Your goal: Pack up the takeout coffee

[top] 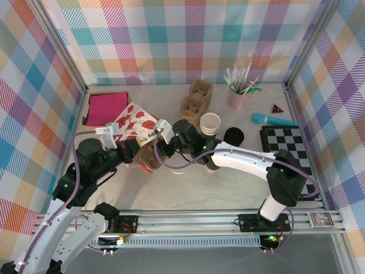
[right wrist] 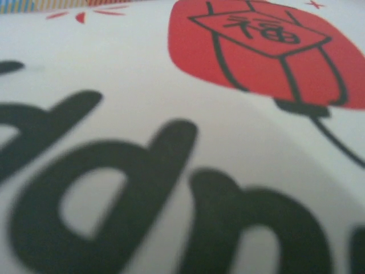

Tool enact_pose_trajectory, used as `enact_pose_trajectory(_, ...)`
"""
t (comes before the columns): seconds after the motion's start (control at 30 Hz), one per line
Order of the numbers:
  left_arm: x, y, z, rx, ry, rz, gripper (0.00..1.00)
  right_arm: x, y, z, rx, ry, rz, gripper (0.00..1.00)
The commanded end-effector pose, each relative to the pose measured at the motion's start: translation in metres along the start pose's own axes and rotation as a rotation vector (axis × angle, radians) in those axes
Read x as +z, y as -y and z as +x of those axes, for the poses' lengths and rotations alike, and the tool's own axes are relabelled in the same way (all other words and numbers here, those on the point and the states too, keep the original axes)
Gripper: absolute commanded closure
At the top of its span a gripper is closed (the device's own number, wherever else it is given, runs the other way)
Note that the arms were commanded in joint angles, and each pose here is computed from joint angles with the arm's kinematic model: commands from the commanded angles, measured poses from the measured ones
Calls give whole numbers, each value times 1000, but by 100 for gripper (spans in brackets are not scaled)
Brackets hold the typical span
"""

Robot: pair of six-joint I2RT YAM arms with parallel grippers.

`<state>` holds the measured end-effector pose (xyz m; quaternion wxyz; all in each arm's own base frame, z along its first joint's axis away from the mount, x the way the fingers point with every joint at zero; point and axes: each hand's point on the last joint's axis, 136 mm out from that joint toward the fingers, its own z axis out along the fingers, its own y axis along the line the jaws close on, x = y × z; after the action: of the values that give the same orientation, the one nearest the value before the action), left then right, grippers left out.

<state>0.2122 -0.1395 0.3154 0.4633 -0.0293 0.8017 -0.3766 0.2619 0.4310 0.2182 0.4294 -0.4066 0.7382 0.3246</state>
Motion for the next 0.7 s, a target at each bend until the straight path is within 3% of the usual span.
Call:
enact_pose_trajectory(0.0,-13,16,-10,19,36,49,100,-15,-4,-21,42,66,-56,86)
enact_pose_trajectory(0.4,-6,24,-13,-18,39,97,100,4,-2,-28,-44,136,201,86)
enact_pose_trajectory(0.67,-6,27,-16,-20,43,104,100,18,-15,-38,-115,186,234,84)
